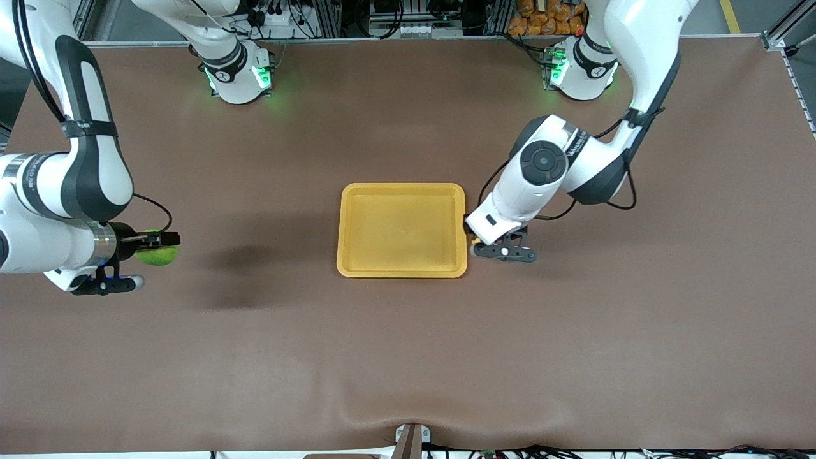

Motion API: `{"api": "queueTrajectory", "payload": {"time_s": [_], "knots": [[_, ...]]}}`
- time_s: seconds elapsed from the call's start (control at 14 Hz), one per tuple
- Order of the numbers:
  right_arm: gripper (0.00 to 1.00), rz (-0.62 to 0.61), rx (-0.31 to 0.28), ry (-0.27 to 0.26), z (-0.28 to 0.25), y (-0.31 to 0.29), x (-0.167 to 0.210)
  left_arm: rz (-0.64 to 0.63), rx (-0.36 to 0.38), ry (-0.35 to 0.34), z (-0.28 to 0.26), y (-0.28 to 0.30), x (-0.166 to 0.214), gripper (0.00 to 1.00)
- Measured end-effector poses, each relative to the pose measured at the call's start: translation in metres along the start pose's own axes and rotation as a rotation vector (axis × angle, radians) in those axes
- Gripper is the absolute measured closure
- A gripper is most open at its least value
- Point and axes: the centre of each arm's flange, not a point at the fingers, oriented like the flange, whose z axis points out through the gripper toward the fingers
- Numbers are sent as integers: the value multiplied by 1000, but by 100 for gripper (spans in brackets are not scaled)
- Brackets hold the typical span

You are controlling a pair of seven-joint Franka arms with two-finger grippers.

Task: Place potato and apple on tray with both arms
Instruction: 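Carry the potato with the left gripper over the yellow tray, then lower the potato into the tray and open the left gripper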

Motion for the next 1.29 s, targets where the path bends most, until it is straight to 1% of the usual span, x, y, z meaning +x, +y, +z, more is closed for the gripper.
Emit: {"api": "queueTrajectory", "payload": {"time_s": [0.21, 0.43, 0.64, 1.29], "knots": [[15, 12, -4, -2, 1, -16, 1, -15, 19, 6, 19, 23, 2, 53], [15, 29, 31, -2, 2, -28, 2, -16, 23, -2, 41, 46, 2, 53], [15, 47, 41, -4, 3, -37, 3, -34, 20, -20, 62, 60, 3, 53], [15, 85, 28, -3, 5, -69, 4, -20, 55, -47, 97, 69, -5, 53]]}}
